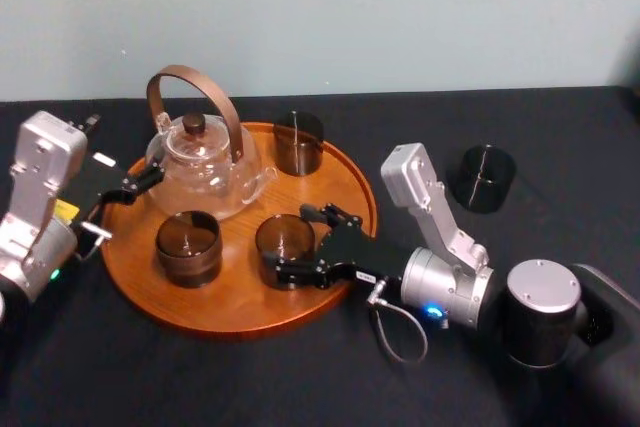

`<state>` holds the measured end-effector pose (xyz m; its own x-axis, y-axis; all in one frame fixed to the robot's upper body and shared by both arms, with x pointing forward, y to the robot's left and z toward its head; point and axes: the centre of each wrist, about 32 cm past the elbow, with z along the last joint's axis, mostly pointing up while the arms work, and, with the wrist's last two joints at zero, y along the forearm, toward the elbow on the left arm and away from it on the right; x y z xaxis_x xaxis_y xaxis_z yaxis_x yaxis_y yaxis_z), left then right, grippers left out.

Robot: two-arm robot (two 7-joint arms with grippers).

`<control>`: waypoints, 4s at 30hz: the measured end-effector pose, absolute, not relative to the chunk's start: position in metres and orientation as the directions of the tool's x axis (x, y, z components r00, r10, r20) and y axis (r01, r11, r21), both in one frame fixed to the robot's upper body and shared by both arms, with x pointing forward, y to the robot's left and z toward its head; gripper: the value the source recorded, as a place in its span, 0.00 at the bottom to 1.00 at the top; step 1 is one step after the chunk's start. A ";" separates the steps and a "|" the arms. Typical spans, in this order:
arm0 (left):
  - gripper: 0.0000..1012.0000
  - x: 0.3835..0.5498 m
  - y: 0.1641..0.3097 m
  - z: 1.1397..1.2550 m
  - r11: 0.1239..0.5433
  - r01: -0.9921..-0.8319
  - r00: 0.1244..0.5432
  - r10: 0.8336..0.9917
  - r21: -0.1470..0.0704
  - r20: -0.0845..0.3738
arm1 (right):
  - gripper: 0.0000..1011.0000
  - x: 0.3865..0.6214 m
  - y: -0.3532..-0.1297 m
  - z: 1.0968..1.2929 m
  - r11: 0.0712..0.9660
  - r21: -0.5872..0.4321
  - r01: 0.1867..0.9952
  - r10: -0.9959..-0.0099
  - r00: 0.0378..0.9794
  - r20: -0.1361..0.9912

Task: Pick up the glass from the table and place it on the tray.

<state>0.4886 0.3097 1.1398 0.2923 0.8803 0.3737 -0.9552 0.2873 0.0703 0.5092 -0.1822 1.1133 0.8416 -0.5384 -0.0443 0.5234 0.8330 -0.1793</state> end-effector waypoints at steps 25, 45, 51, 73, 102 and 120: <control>0.99 0.489 0.310 1.140 0.287 -0.955 0.292 0.880 0.070 0.374 | 0.99 0.453 -0.227 1.139 0.769 -0.130 0.626 -0.630 0.777 0.011; 0.99 0.489 0.310 1.140 0.287 -0.955 0.292 0.880 0.070 0.374 | 0.99 0.422 -0.291 1.114 0.611 -0.149 0.777 -0.789 0.613 -0.040; 0.99 0.489 0.310 1.140 0.287 -0.955 0.292 0.880 0.070 0.374 | 0.99 0.426 -0.308 1.114 0.539 -0.146 0.829 -0.840 0.541 -0.029; 0.99 0.489 0.310 1.140 0.287 -0.955 0.292 0.880 0.070 0.374 | 0.99 0.467 -0.332 1.120 0.442 -0.187 0.878 -0.896 0.441 -0.046; 0.99 0.489 0.310 1.140 0.287 -0.955 0.292 0.880 0.070 0.374 | 0.99 0.504 -0.338 1.116 0.420 -0.232 0.877 -0.907 0.416 -0.068; 0.99 0.489 0.310 1.140 0.287 -0.955 0.292 0.880 0.070 0.374 | 0.99 0.524 -0.334 1.119 0.428 -0.255 0.867 -0.901 0.429 -0.054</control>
<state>0.4886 0.3097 1.1398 0.2923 0.8803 0.3738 -0.9552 0.2873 0.0703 0.5236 -0.3342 1.1188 0.4295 -0.9015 -0.0538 0.8670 0.4283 -0.2548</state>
